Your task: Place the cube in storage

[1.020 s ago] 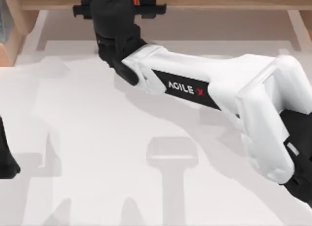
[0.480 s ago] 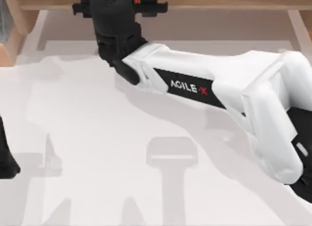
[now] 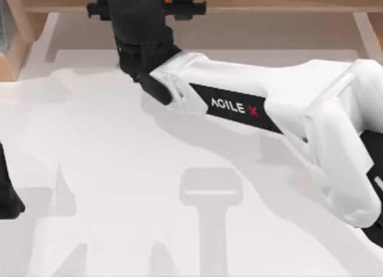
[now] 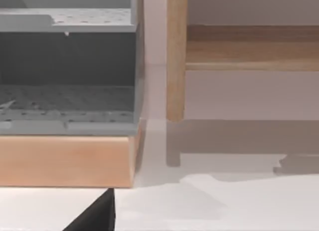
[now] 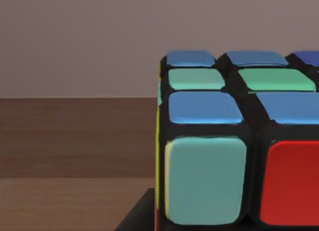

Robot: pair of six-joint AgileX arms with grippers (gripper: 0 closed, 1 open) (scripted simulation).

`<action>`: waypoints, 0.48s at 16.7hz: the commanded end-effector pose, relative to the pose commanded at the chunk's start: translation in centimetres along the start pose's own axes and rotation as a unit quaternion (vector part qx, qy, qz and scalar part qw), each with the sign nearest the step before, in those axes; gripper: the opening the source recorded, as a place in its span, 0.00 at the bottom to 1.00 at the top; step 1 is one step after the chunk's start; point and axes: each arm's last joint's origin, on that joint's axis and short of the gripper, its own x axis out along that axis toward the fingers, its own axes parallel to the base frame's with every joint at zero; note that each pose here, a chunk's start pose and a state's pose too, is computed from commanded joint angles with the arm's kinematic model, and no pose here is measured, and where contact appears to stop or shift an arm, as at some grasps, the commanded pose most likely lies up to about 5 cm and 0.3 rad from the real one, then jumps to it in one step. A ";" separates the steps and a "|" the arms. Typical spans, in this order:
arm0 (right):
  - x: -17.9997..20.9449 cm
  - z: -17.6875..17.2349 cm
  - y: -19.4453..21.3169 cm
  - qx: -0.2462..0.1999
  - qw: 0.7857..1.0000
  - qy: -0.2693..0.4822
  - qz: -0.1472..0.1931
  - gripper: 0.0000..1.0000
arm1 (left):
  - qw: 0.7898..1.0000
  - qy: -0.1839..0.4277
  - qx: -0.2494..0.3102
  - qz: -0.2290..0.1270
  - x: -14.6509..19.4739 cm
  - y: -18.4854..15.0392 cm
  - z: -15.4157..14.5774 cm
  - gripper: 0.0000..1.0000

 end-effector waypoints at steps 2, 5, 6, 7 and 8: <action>0.0 0.3 0.0 -0.007 1.000 0.004 0.006 0.00 | 1.000 0.000 0.000 0.000 0.0 0.0 0.0 1.00; 0.4 1.5 -0.4 -0.042 0.998 0.025 0.032 0.00 | 1.000 0.000 0.000 0.000 0.0 0.0 0.0 1.00; 0.6 2.1 -0.6 -0.057 0.997 0.035 0.043 0.00 | 1.000 0.000 0.000 0.000 0.0 0.0 0.0 1.00; 0.8 2.8 -1.0 -0.074 0.995 0.047 0.056 0.00 | 1.000 0.000 0.000 0.000 0.0 0.0 0.0 1.00; 1.1 3.5 -1.5 -0.092 0.991 0.061 0.069 0.00 | 1.000 0.000 0.000 0.000 0.0 0.0 0.0 1.00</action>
